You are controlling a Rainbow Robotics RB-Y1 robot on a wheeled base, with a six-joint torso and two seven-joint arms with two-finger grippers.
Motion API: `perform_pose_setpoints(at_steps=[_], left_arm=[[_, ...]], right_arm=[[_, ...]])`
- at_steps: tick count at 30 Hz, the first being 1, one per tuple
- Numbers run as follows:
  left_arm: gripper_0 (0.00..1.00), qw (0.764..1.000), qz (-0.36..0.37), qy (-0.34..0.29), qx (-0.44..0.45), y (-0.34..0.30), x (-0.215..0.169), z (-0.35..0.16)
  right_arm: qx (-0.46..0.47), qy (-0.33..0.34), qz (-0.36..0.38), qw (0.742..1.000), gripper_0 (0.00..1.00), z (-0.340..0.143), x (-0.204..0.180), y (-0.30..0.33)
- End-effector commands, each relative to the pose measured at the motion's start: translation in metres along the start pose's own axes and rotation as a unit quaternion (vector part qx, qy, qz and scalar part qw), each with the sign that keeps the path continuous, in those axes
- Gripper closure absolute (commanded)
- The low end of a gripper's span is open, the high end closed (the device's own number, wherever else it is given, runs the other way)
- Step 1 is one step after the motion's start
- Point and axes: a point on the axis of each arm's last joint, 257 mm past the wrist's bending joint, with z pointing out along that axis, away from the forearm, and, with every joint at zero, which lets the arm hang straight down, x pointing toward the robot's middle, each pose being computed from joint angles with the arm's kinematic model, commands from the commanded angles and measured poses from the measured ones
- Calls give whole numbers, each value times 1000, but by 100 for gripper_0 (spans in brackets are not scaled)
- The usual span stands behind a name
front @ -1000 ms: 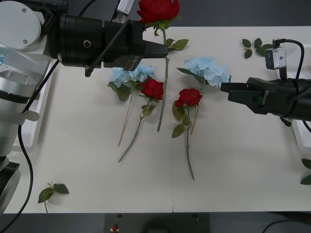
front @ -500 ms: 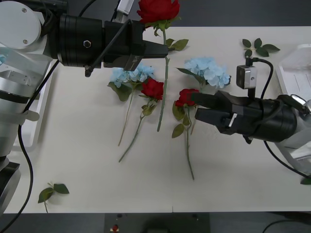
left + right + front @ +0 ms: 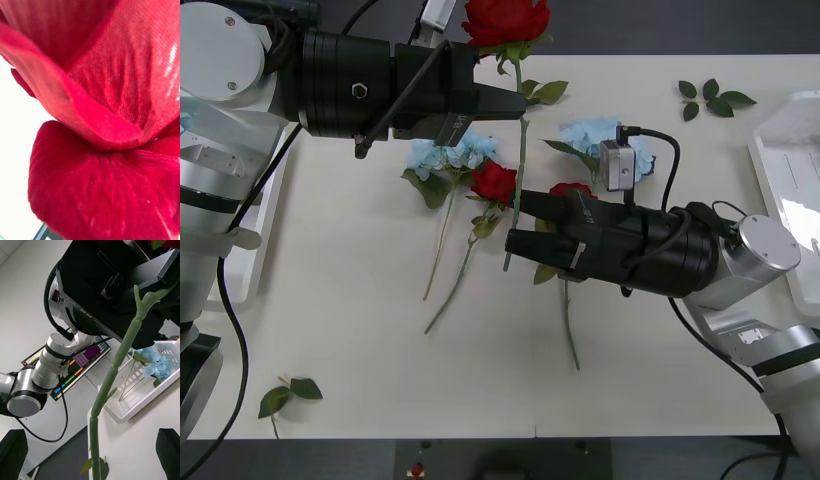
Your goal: Put the red flowers into the right box and the blue flowers into the left box
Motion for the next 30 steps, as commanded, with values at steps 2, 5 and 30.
perform_pose_setpoints(at_steps=[2, 5, 30], left_arm=[[100, 1000, 6, -12, 14, -20, -14, -3], [100, 1000, 6, -12, 14, -20, -14, -3], [100, 1000, 6, -12, 14, -20, -14, -3]], right_arm=[[-13, -11, -13, 1000, 0, 25, 0, 14], [-14, -17, -6, 1000, 0, 37, 2, 16], [-5, -55, 2, 998, 98, 66, -9, 14]])
